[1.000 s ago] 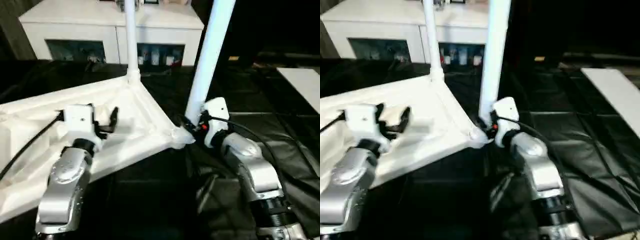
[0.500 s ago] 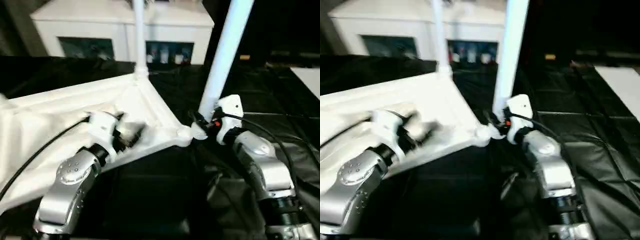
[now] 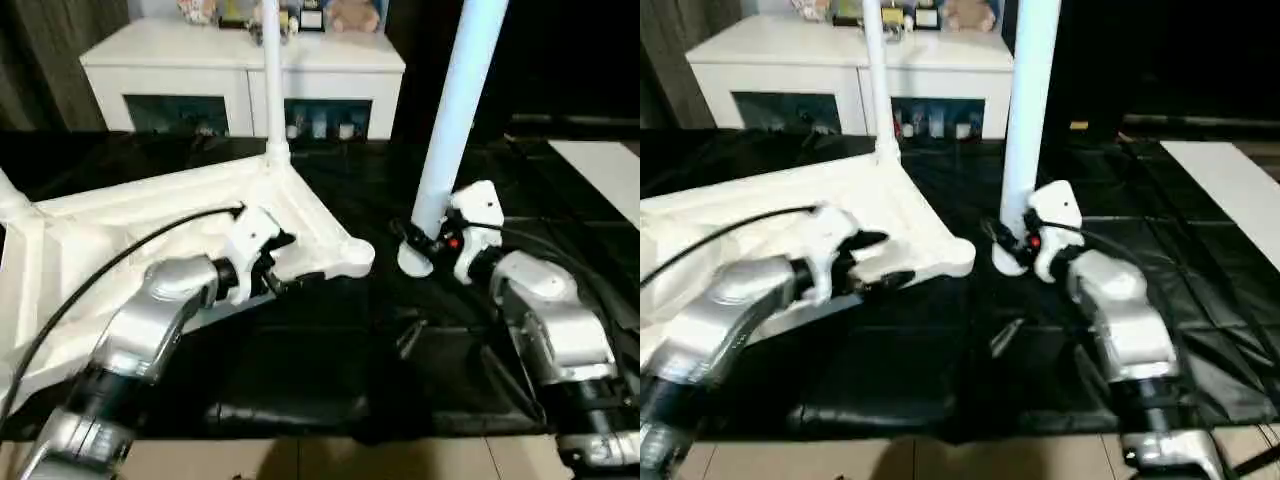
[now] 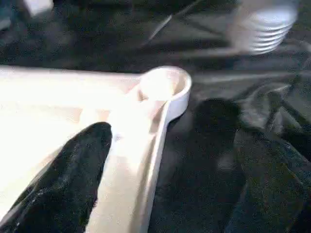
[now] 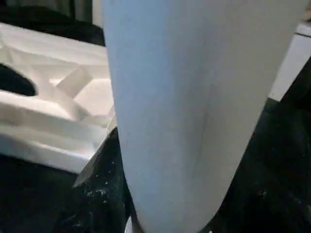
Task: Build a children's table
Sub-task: Rotate leg to tighten
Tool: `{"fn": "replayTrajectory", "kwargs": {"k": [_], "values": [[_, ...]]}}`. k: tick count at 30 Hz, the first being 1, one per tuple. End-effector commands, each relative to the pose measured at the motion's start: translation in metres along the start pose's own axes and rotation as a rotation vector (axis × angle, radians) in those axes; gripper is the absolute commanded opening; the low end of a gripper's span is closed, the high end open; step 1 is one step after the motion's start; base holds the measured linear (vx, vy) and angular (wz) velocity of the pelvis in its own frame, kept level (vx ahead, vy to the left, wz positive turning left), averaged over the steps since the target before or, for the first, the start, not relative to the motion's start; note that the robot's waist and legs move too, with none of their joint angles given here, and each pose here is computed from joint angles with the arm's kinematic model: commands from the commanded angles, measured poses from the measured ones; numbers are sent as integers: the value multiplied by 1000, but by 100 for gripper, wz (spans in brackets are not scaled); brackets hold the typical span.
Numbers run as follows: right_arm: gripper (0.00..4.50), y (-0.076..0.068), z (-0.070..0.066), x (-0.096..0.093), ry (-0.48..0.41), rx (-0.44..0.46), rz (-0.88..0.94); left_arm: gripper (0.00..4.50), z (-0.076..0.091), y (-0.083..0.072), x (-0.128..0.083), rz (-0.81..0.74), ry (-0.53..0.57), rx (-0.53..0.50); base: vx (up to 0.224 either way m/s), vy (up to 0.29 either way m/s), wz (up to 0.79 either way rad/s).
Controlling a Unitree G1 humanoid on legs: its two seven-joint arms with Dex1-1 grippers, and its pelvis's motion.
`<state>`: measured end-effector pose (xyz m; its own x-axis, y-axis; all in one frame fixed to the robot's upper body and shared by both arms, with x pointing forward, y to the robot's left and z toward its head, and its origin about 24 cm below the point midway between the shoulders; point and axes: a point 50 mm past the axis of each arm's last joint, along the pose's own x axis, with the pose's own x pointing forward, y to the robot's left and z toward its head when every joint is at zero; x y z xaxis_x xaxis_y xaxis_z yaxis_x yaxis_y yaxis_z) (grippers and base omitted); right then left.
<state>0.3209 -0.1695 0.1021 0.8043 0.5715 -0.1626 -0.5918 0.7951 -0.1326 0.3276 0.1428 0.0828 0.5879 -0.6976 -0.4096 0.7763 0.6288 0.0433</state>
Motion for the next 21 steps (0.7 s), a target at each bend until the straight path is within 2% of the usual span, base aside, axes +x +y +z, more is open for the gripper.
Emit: {"fn": "replayTrajectory", "kwargs": {"k": [1,7,11,16,18,19,21], "values": [[184,-2,5,0,-13,-22,8,448,2,8,3,18,21,-45,0,0,0],[184,0,1,-2,-3,-22,18,448,-2,11,8,-28,55,-78,0,0,0],[184,2,-1,-3,13,-33,38,448,-3,13,15,-82,84,-51,0,0,0],[184,-1,0,-3,10,-30,28,448,2,12,22,-125,93,96,32,11,-2],[184,0,-1,-4,11,-23,28,448,2,10,24,-130,106,95,58,28,-3],[184,0,-1,-5,10,-22,29,421,2,11,25,-125,111,100,0,0,0],[184,1,-1,-5,11,-22,30,414,0,10,26,-131,125,92,0,0,0]]}}
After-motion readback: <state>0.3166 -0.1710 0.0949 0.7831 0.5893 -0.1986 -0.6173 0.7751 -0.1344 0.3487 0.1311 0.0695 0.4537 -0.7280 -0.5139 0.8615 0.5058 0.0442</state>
